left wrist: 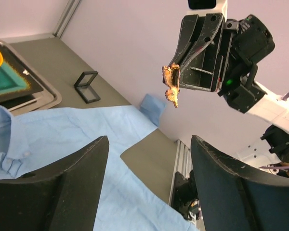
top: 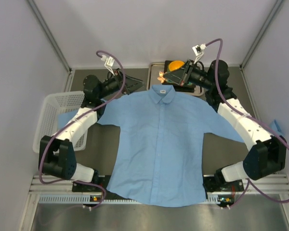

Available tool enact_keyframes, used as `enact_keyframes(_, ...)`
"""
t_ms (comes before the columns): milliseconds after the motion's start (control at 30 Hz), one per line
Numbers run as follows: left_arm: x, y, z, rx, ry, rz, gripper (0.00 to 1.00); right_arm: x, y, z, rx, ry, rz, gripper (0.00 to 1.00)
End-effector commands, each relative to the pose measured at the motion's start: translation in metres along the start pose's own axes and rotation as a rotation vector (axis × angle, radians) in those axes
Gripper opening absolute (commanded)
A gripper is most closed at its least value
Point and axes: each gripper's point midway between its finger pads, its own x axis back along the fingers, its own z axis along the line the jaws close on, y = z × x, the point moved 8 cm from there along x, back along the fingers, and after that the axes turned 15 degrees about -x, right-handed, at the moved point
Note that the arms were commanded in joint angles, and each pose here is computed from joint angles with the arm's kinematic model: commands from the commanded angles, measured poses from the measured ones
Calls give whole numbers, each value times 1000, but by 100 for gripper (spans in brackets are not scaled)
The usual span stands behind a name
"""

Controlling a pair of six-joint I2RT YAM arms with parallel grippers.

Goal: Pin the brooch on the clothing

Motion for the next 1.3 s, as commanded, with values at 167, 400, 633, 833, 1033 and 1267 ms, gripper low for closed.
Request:
enact_keyframes(167, -41, 4, -18, 41, -51, -110, 65, -13, 11, 28, -110, 64, -166, 0)
enact_keyframes(400, -50, 6, -27, 71, -96, -131, 54, -13, 6, 29, -105, 69, -157, 0)
enact_keyframes(633, -56, 5, -28, 86, -119, -139, 54, -15, 2, 29, -105, 87, -147, 0)
enact_keyframes(833, -61, 5, -24, 102, -106, -144, 46, -17, -4, 30, -109, 104, -131, 0)
enact_keyframes(1033, -63, 8, -23, 109, -108, -156, 34, -19, -9, 28, -116, 104, -121, 0)
enact_keyframes(1267, -62, -1, -18, 137, -87, -124, 0, -20, -9, 26, -118, 102, -123, 0)
